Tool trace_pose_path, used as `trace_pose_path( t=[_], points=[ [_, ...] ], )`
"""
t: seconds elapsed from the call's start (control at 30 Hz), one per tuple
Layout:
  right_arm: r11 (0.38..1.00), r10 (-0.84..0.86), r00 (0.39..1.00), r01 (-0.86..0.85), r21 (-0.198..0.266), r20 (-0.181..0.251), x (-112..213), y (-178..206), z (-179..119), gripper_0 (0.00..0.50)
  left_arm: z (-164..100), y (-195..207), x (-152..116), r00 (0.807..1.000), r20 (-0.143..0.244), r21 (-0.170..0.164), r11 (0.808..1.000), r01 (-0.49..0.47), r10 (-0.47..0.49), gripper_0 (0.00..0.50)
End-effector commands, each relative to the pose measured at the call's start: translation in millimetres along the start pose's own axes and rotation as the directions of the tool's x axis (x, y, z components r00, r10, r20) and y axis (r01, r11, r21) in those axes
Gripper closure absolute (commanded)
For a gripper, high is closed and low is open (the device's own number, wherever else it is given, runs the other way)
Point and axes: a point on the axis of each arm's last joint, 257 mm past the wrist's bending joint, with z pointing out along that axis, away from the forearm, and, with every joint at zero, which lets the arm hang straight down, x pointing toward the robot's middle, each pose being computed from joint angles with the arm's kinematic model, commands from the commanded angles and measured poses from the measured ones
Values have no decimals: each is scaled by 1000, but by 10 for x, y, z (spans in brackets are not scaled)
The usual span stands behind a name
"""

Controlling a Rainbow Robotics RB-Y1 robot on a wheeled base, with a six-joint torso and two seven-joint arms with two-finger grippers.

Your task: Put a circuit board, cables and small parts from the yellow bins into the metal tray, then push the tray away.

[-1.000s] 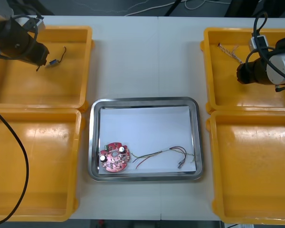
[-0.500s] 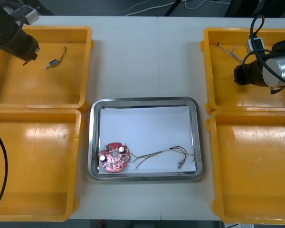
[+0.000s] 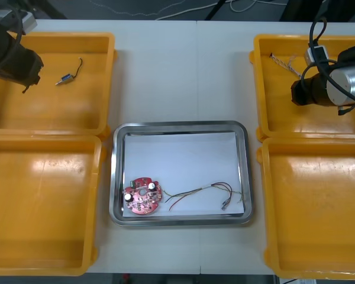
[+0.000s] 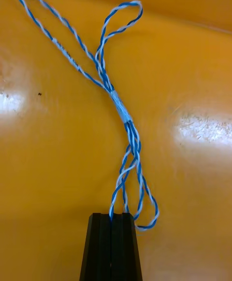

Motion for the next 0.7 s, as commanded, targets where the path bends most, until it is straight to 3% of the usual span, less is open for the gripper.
trace_pose_path(
  t=[0.03, 0.27, 0.4, 0.5, 0.7],
  points=[
    [996, -89, 996, 89, 4, 30, -418, 6, -378, 500, -195, 63, 99, 997, 44, -45, 997, 60, -58, 500],
    [996, -87, 993, 84, -31, -80, -251, 24, -666, 500, -275, -178, 203, 992, 99, -50, 995, 81, -76, 500],
    [995, -67, 985, 53, -89, -157, -43, 70, -751, 500, -273, -417, 293, 990, 115, -32, 996, 87, -83, 500],
    [992, -66, 981, 45, -117, -181, 67, 79, -802, 500, -271, -582, 354, 988, 126, -23, 995, 94, -91, 500],
    [983, -151, 974, 130, -133, -169, 235, -3, -856, 500, -225, -974, 504, 983, 136, -10, 992, 125, -122, 500]
  ],
)
